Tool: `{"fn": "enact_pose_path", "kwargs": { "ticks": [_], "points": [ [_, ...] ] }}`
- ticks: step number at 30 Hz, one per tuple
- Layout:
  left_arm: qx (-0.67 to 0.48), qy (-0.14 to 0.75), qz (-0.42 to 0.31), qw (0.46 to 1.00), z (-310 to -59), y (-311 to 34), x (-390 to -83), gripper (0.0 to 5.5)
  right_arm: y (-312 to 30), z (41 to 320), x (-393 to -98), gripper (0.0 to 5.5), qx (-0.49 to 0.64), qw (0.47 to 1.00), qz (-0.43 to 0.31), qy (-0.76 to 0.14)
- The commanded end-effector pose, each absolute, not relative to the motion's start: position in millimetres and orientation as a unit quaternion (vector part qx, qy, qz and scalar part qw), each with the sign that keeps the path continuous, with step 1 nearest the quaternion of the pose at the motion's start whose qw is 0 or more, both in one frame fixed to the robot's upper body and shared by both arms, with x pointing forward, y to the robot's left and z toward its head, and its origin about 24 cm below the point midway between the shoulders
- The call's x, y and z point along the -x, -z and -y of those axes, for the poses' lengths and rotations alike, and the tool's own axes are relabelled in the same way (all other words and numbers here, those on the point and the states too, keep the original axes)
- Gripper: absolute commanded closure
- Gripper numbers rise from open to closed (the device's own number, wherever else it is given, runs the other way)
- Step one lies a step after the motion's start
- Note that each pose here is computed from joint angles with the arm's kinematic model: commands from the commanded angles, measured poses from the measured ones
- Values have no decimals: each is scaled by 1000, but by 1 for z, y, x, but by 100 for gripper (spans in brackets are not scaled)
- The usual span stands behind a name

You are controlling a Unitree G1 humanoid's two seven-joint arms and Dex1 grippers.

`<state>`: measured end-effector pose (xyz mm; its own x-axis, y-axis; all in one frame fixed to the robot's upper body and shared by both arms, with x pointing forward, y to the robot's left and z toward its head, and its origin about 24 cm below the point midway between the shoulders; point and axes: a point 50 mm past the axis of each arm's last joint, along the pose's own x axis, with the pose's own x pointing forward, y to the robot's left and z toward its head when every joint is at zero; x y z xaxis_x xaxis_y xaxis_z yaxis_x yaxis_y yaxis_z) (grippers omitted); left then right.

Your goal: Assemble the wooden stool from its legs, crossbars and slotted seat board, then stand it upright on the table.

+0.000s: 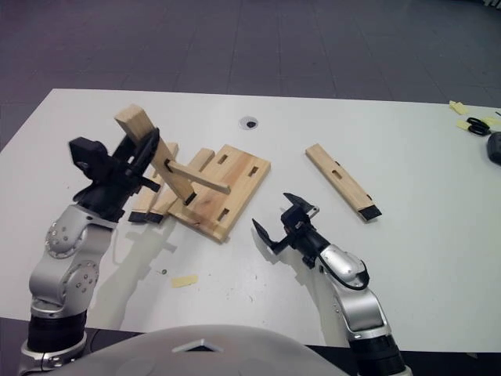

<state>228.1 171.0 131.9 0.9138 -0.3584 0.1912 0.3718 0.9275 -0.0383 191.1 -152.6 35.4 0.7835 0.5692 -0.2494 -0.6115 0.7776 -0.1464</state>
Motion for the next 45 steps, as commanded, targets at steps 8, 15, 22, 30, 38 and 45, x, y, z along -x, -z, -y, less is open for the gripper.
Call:
{"fn": "enact_pose_path", "kwargs": {
  "ticks": [8, 15, 22, 30, 38, 45],
  "points": [
    [43, 159, 18, 986, -177, -118, -228, 446, -36, 153, -194, 10, 120, 936, -92, -319],
    [29, 114, -79, 990, -191, -62, -194, 446, -37, 157, -196, 10, 124, 938, -90, -311],
    [-12, 156, -152, 976, -185, -46, -187, 445, -37, 160, -198, 10, 127, 940, -89, -305],
    [-45, 278, -186, 941, -176, -71, -208, 445, -39, 160, -203, 10, 132, 941, -79, -303],
    [-22, 299, -123, 946, -160, -68, -217, 443, -46, 161, -210, 10, 139, 940, -69, -303],
    [-2, 250, -196, 948, -168, -36, -212, 442, -50, 159, -212, 10, 141, 939, -64, -307]
  ]
}}
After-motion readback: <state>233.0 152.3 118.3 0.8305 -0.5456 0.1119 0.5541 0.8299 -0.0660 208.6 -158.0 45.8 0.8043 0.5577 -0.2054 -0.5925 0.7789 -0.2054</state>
